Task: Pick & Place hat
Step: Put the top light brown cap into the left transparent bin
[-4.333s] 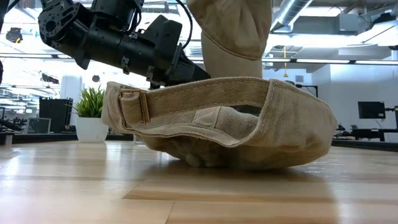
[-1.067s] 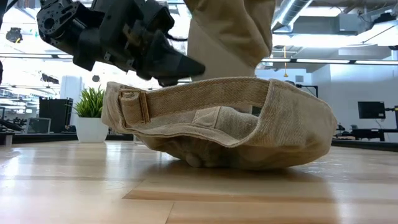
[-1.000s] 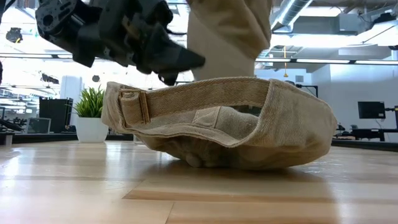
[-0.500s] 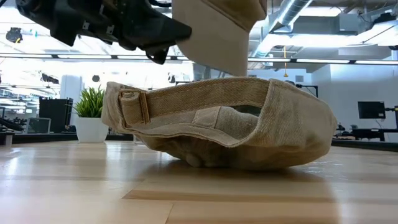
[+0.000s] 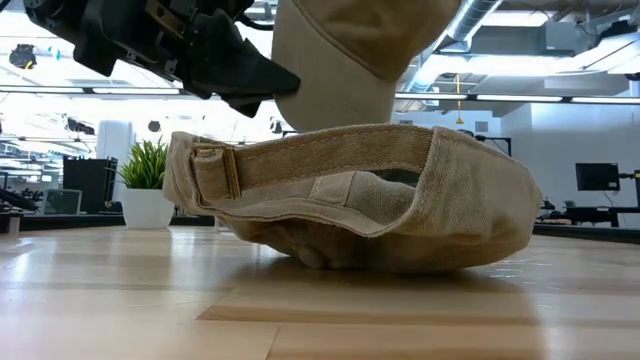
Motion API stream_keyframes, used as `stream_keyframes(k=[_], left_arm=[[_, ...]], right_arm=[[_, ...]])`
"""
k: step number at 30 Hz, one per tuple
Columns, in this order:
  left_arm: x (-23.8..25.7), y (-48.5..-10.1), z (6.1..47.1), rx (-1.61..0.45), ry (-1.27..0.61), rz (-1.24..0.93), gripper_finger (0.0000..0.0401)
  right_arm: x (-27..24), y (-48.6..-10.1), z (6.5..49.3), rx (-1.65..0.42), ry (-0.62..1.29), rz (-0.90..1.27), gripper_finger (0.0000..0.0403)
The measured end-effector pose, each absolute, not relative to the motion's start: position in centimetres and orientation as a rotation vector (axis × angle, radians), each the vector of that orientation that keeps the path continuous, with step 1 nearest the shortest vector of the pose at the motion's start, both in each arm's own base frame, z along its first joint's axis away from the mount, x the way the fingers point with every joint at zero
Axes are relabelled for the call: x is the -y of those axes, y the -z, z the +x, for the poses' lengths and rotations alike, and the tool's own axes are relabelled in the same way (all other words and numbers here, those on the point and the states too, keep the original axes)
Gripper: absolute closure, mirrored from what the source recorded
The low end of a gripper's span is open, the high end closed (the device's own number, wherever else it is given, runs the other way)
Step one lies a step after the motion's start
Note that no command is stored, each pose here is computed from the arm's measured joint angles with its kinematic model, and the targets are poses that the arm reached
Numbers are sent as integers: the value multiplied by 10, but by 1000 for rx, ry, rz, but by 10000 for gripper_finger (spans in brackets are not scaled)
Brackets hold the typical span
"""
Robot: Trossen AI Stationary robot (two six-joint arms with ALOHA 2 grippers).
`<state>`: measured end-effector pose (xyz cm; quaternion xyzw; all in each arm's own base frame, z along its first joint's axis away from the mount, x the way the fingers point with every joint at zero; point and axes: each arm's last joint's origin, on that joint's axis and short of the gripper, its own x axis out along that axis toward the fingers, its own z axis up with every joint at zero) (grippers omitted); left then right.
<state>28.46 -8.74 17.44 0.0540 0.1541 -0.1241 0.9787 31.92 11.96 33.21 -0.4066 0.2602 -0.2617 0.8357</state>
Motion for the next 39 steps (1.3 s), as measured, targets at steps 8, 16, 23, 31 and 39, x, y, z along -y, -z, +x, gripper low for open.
stream_keyframes(k=[8, 16, 23, 31, 39], left_arm=[[87, -175, 285, -302, 248, 105, 384], [87, -176, 285, -297, 245, 100, 384], [87, -176, 285, -297, 246, 100, 387], [87, -176, 285, -297, 246, 100, 387], [87, -175, 285, -302, 246, 100, 387]], right_arm=[[-114, -364, 304, -451, 539, -722, 402], [-96, -326, 338, -571, 550, -725, 403], [-100, -283, 357, -723, 522, -870, 403], [-89, -312, 349, -678, 672, -934, 403], [-90, -356, 320, -582, 693, -923, 403]])
